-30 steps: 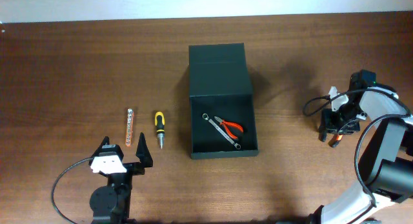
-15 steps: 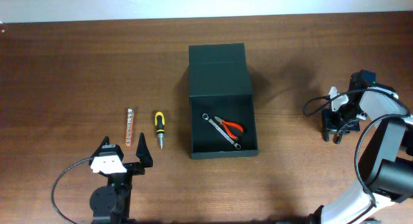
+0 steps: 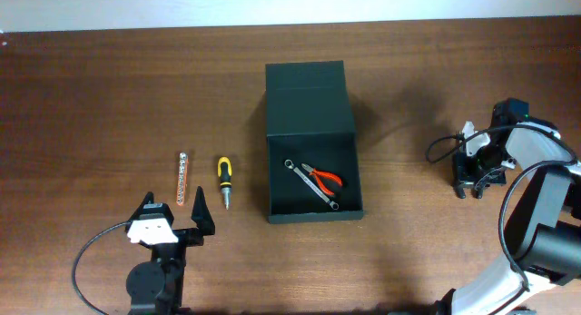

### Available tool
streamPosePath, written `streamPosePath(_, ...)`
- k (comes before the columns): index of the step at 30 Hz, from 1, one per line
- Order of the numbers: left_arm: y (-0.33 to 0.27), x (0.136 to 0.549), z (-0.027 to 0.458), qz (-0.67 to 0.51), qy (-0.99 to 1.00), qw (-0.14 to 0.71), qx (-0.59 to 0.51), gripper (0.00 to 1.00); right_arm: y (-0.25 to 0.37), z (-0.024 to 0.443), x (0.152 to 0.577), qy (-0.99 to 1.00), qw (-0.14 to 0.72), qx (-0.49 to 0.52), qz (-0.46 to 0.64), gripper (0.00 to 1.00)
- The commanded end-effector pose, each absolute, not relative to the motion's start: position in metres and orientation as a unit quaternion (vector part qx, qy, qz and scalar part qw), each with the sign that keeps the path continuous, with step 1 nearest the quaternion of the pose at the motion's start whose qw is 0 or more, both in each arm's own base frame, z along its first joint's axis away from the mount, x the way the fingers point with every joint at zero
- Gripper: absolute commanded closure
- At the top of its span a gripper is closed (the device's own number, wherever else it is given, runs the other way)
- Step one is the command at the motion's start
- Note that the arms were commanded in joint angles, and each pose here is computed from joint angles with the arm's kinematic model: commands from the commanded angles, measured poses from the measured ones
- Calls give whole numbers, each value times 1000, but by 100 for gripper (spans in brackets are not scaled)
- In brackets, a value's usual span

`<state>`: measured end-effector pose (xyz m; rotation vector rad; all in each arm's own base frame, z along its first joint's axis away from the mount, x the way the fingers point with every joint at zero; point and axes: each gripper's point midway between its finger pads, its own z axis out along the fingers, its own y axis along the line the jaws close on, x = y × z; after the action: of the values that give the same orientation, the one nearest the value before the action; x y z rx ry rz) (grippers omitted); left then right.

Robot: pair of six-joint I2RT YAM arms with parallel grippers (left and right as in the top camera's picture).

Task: Pack container
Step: 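Lower and close the right gripper on the orange pliers' handles, then lift the orange pliers and carry them left over the box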

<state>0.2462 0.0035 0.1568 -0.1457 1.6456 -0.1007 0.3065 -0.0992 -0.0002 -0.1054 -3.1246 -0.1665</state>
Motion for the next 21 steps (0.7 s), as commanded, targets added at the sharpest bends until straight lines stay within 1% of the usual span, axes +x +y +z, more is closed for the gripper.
streamPosePath(1,1,246,155,-43,735,675,-55,1,-99,-3,306,-998,7,-33,-56,96)
streamPosePath(6,1,246,155,-43,735,675,-55,1,-99,-1,308,-998,5,-33,-56,96)
streamPosePath(12,1,246,155,-43,735,675,-55,1,-104,15,320,-998,-5,-32,-53,96)
streamPosePath(16,1,246,155,-43,735,675,-55,1,-110,37,337,-998,-23,-31,-48,96)
streamPosePath(21,1,246,155,-43,735,675,-55,1,-110,80,368,-996,-66,-21,-51,96)
